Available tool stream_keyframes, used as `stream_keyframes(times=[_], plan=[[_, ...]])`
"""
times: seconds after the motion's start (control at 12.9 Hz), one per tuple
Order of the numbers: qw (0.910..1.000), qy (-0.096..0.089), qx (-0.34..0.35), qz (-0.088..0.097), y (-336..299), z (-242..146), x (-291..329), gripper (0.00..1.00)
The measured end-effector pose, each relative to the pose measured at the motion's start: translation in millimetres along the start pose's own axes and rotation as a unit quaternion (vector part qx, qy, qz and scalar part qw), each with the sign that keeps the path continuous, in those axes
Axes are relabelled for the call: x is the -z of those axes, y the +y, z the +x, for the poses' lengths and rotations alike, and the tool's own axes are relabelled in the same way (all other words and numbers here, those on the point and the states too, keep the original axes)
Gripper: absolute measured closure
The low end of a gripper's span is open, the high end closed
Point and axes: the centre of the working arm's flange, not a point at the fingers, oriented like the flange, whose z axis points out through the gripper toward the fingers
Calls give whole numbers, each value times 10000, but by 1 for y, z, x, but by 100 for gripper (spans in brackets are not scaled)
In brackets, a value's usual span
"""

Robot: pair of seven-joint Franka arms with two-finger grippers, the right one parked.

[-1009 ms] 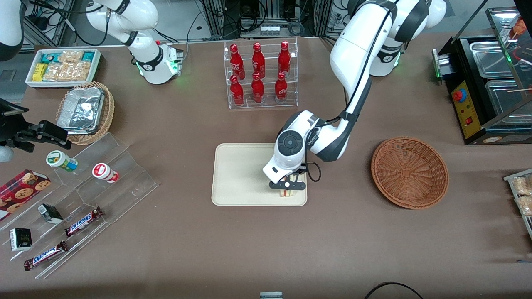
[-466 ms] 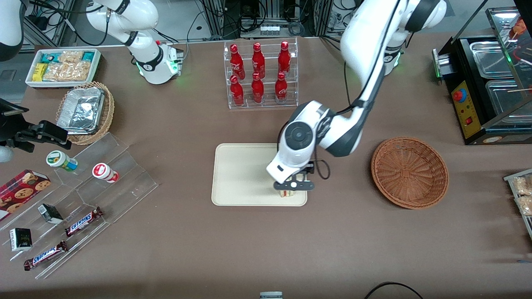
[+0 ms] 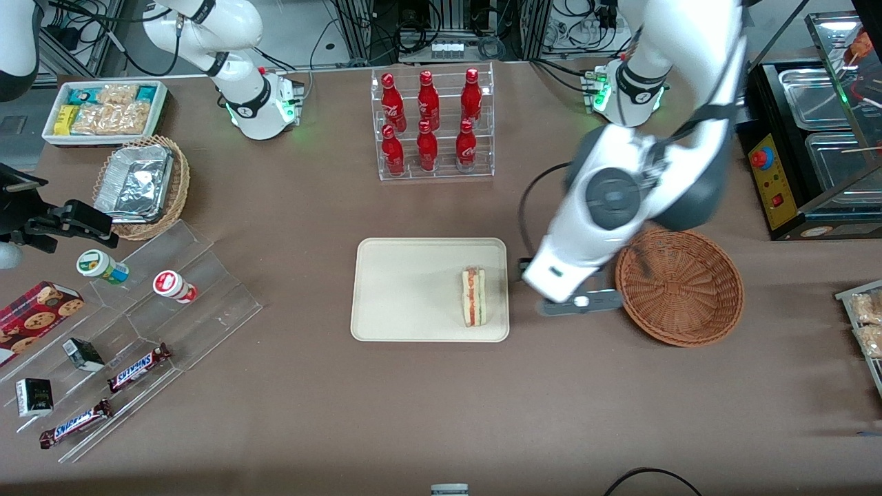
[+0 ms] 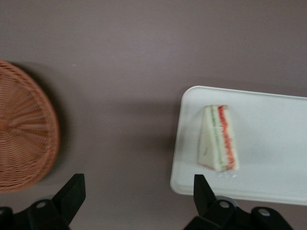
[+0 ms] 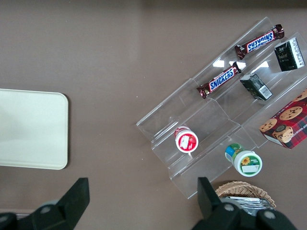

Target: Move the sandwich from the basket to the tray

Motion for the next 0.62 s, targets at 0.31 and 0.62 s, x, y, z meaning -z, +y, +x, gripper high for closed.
stream_keyframes(times=[0.31,0.62], plan=[[9999,-102,-52,-69,-133,1,73,0],[9999,-74,8,127,-171,-17,105,0]])
